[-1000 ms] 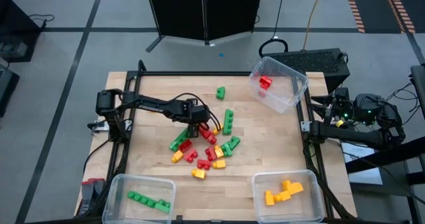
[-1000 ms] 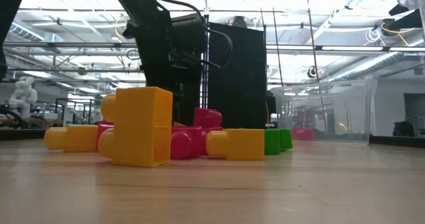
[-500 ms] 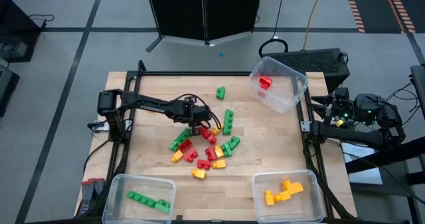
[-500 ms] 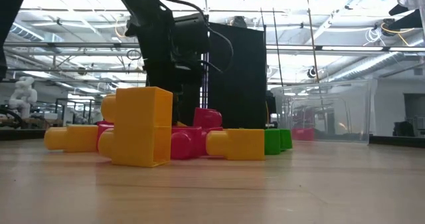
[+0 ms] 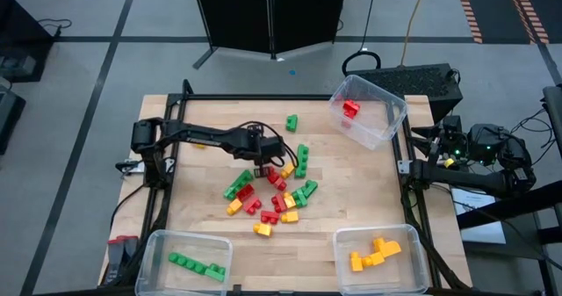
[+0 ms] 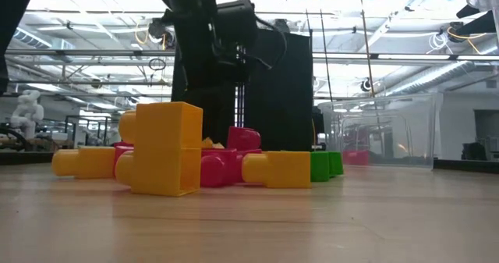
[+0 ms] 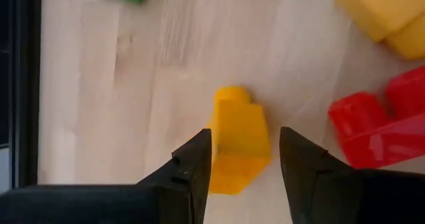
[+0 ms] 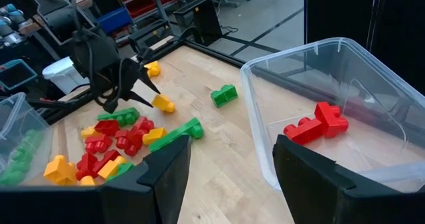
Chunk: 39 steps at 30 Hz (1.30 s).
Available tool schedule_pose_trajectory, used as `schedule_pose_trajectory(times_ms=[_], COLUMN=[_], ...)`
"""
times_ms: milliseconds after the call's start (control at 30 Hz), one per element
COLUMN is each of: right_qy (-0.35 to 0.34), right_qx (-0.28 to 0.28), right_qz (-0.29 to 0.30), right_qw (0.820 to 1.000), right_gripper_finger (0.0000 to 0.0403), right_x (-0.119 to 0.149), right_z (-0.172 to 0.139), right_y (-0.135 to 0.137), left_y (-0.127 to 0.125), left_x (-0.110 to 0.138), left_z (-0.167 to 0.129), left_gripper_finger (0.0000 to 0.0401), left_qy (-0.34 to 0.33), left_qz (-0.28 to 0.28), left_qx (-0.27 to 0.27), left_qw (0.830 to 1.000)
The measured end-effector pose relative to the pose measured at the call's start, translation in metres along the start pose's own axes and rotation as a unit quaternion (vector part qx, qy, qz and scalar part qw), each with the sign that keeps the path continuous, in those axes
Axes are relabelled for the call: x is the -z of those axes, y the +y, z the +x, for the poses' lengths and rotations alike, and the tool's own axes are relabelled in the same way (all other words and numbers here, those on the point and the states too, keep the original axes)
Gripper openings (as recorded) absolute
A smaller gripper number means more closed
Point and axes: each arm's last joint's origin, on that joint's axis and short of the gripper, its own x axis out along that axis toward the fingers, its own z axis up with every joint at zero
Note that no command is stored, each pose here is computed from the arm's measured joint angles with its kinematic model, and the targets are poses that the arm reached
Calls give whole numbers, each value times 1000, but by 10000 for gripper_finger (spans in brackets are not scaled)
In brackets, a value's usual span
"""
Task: Sort blocks
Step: Put the yellow game piece into the bottom right transparent bin
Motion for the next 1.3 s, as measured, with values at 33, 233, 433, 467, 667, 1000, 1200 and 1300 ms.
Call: schedule_pose_trajectory(times_ms=[33, 233, 433, 467, 667, 1000, 1200, 1300], right_qy=[0, 0, 0, 0, 4, 4, 3, 3], right_qx=[0, 0, 0, 0, 0, 1, 1, 1], right_qz=[-2, -6, -7, -7, -16, -23, -21, -21], right_qw=[1000, 1000, 1000, 1000, 1000, 1000, 1000, 1000], right_gripper_finger=[208, 208, 208, 208, 208, 208, 208, 208], right_x=[0, 0, 0, 0, 1, 1, 1, 1], right_z=[0, 0, 0, 0, 0, 0, 0, 0], right_y=[0, 0, 0, 0, 0, 0, 0, 0], left_y=[0, 2, 1, 1, -7, -3, 7, 10], left_x=[-1, -8, -4, -2, 6, 5, 5, 5], left_z=[-2, -12, -12, -13, -30, -33, -29, -25], left_gripper_finger=[128, 92, 73, 73, 94, 207, 251, 254], left_qy=[-1, -6, 10, 18, 31, 4, 5, 6], left_qz=[0, 2, 8, 8, 65, 176, 189, 183], left_qx=[0, -3, 3, 17, 62, 110, 110, 118], left_qw=[1000, 1000, 1000, 1000, 996, 978, 976, 976])
